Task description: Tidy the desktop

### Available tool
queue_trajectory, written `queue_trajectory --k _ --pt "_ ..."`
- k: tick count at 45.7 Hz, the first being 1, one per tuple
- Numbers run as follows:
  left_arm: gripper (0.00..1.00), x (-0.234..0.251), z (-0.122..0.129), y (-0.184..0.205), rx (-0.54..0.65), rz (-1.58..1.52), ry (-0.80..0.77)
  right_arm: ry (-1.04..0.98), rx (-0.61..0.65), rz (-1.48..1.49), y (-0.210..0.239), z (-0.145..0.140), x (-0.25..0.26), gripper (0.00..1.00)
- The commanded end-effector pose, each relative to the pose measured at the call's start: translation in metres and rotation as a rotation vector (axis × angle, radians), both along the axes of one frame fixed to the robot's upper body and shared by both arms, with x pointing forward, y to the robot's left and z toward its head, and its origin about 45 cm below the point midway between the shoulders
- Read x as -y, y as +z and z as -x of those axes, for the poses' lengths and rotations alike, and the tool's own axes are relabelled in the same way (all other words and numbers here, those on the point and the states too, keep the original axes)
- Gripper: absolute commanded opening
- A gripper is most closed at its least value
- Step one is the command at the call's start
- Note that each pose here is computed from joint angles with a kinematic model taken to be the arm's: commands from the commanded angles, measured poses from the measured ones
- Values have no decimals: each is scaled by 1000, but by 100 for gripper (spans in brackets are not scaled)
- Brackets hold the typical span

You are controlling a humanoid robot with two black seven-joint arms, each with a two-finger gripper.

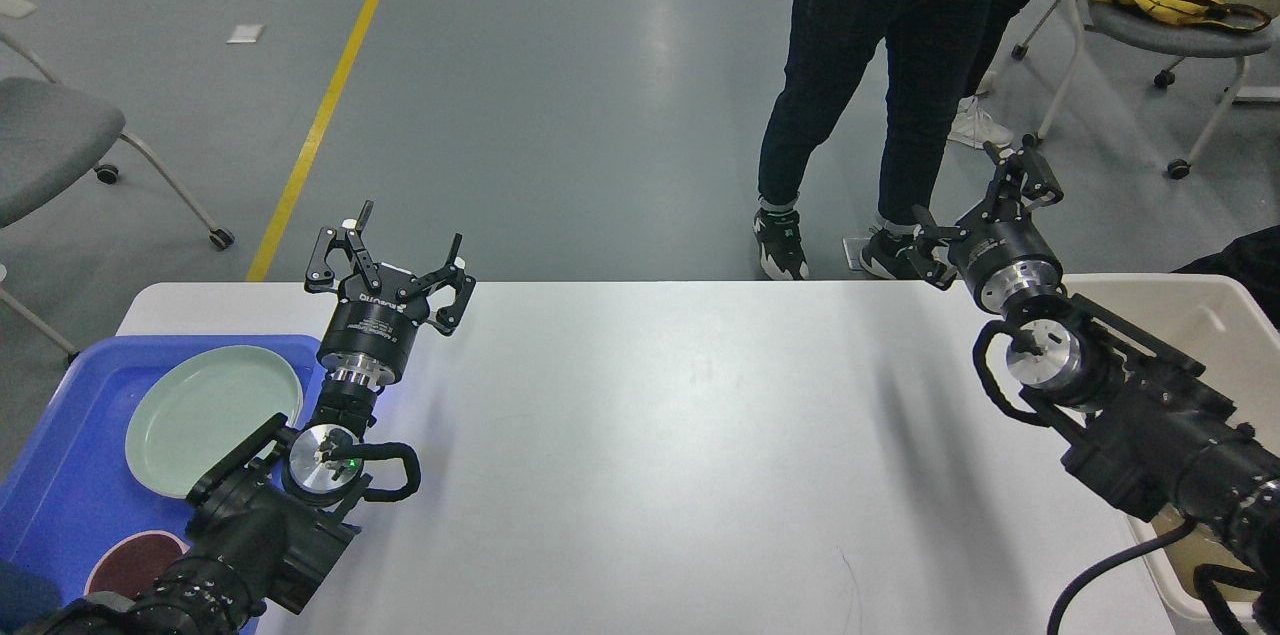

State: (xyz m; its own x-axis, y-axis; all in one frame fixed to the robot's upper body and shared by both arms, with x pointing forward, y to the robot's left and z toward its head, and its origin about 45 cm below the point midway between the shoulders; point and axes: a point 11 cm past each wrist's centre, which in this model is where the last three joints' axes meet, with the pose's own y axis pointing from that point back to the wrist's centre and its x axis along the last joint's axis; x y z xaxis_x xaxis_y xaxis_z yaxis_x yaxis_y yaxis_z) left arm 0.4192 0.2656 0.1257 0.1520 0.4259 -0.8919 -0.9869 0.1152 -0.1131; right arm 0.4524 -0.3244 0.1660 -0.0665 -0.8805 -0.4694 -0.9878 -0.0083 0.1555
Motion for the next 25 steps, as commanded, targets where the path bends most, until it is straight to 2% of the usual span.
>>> queue_trajectory --k 1,9,14,25 --pt "96 0 0 0 0 0 0 60 165 123 -7 13 -33 100" --pt "96 0 0 0 0 0 0 40 131 33 -42 38 -54 100" --pt "96 0 0 0 0 0 0 0 139 -62 -44 38 -64 100" --pt "96 0 0 0 0 0 0 -11 137 -76 -43 36 -67 100"
